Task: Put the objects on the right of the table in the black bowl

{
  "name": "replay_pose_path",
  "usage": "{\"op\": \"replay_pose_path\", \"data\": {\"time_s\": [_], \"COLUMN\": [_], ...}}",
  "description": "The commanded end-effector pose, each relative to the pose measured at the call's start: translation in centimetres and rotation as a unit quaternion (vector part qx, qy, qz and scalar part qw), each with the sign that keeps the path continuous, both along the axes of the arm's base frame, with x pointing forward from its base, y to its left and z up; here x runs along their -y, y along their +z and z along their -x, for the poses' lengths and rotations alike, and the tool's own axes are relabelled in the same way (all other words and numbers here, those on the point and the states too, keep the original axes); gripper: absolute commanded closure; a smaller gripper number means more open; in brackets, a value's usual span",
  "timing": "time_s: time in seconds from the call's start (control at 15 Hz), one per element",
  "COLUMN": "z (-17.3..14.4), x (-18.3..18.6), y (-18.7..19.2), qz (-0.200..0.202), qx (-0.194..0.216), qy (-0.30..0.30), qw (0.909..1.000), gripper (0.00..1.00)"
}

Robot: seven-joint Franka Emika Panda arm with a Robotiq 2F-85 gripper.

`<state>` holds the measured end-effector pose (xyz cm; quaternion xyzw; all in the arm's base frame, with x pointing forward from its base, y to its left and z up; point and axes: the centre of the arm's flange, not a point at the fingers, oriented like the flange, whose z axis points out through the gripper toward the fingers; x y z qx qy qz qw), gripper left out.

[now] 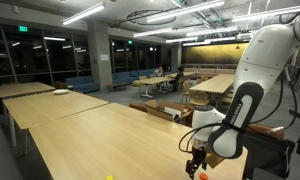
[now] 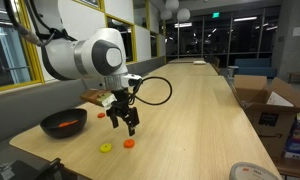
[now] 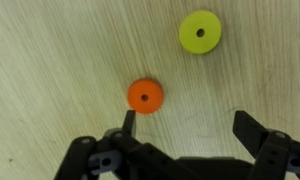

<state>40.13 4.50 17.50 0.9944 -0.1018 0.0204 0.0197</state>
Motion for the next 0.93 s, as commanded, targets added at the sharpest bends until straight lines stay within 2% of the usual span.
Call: {"op": "replay_pose_path", "data": {"time_s": [0.0,0.47,0.87], "z": [0.8,1.9,2.1], "x": [0.3,1.8,3.4], "y": [-0.2,-1.0,-1.1], "qz": [-0.008,-0.017,-0.047], "qx": [-0.005,-0.006,0.009], "qy": [-0.027,-0.068,-0.12], "qw": [0.9996,0.9975,0.9916], "gripper": [0.0,0.0,0.0]}}
